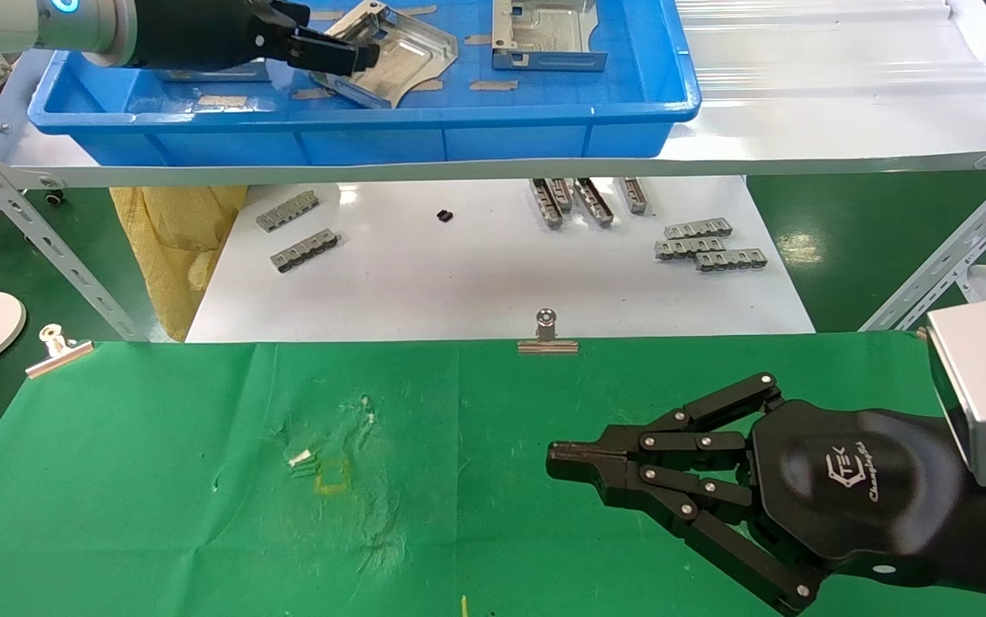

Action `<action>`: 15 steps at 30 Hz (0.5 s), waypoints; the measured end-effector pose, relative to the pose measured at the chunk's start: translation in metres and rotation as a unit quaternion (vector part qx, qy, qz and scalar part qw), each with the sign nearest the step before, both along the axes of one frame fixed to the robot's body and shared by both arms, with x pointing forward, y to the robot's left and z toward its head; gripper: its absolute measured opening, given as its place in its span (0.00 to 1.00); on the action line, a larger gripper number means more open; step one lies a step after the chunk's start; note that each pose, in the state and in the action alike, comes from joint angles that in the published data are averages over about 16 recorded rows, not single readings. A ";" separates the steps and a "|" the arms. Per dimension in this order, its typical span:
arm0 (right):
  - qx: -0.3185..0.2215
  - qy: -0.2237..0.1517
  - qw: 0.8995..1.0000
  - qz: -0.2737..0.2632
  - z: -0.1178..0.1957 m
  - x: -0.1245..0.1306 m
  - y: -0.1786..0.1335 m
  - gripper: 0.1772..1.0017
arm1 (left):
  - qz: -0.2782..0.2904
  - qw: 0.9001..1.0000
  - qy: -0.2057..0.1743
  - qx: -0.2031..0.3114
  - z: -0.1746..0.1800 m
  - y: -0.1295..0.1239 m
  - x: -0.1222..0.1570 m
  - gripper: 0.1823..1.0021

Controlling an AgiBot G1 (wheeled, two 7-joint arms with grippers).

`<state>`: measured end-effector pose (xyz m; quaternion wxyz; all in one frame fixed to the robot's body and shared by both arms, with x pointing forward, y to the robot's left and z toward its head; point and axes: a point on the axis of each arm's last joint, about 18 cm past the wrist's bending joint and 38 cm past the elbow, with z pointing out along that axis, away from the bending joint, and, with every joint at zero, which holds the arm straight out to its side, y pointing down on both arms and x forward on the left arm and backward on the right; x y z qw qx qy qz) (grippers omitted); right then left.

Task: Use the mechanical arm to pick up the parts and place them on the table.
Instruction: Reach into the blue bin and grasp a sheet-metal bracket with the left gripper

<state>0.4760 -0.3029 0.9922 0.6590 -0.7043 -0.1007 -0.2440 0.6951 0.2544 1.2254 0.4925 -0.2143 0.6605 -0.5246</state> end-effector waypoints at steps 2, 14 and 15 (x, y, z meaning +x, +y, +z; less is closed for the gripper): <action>0.000 0.000 1.000 0.000 0.000 0.000 0.000 0.02 | 0.003 1.000 0.001 -0.004 0.000 0.001 0.001 0.91; 0.000 0.000 1.000 0.000 0.000 0.000 0.000 0.08 | 0.016 1.000 -0.002 -0.018 0.001 0.003 0.005 0.65; 0.000 0.000 1.000 0.000 0.000 0.000 0.000 0.09 | 0.017 1.000 -0.002 -0.018 0.001 0.003 0.006 0.62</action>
